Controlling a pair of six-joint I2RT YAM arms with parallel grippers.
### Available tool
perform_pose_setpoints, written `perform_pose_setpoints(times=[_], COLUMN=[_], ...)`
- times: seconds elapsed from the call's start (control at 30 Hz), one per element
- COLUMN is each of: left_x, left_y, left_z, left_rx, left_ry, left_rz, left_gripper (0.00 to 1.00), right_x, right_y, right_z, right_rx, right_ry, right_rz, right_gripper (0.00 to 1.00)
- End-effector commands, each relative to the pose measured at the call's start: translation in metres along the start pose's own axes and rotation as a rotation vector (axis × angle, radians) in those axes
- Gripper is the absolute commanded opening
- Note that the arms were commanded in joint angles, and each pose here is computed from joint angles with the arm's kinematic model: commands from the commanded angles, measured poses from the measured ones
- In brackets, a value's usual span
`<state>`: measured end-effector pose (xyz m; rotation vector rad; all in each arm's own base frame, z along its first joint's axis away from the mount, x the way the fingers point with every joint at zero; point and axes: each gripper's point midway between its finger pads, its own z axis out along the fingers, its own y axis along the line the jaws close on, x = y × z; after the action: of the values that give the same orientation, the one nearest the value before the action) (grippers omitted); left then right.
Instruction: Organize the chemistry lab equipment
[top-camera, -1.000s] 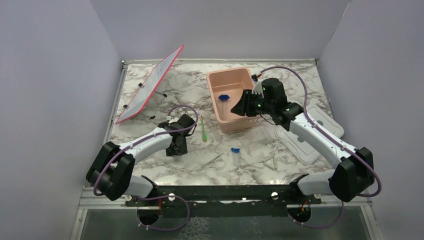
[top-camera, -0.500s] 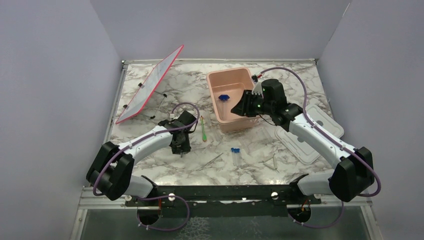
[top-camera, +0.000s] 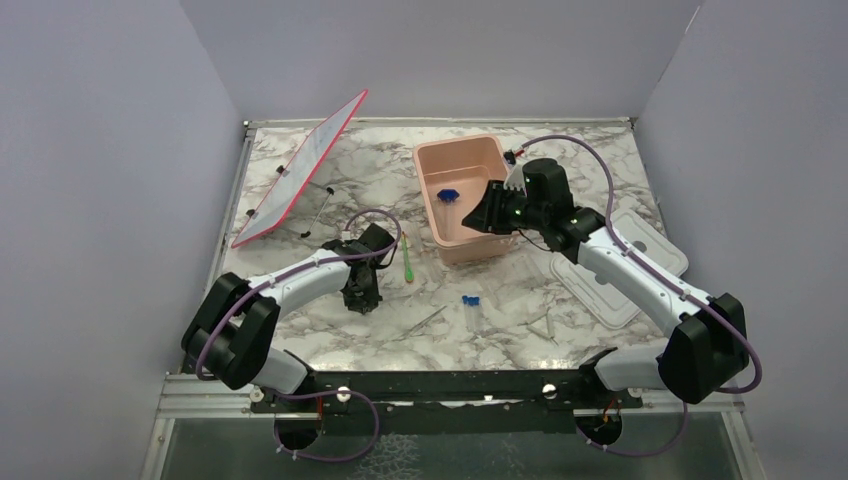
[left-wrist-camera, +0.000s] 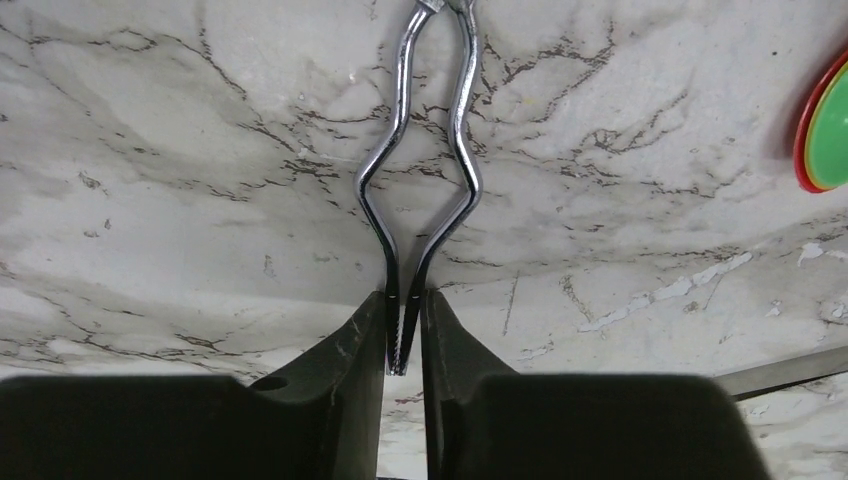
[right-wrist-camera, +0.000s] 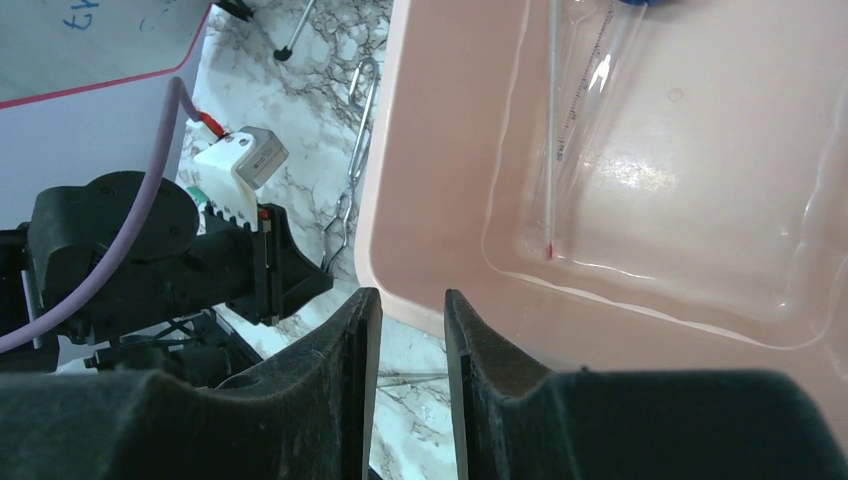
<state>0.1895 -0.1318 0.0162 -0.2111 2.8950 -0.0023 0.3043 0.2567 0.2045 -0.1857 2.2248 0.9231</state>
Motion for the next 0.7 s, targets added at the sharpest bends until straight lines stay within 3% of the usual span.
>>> perform_pose_setpoints(times=[0.0,0.07,0.67], left_x=[0.009,0.007,-0.041], left_y=[0.004,0.001,-0.053], left_z=[0.005,0.003,-0.087], left_rx=[-0.001,0.012,0.401], left_ry=[0.035,0.027,-0.234], left_rz=[0.012,0.011,-0.033], left_gripper=[0.11,0.0,0.0], right_x=[-0.003,-0.004,0.035], right_y=[0.003,0.004,0.062], right_z=[0.002,0.002,0.01], right_rx=[-0.012,-0.013,-0.186], right_ry=[-0.021,-0.024,0.059], right_rz=[0.004,0.005,0.024], right_gripper=[0.34,0.33,0.38])
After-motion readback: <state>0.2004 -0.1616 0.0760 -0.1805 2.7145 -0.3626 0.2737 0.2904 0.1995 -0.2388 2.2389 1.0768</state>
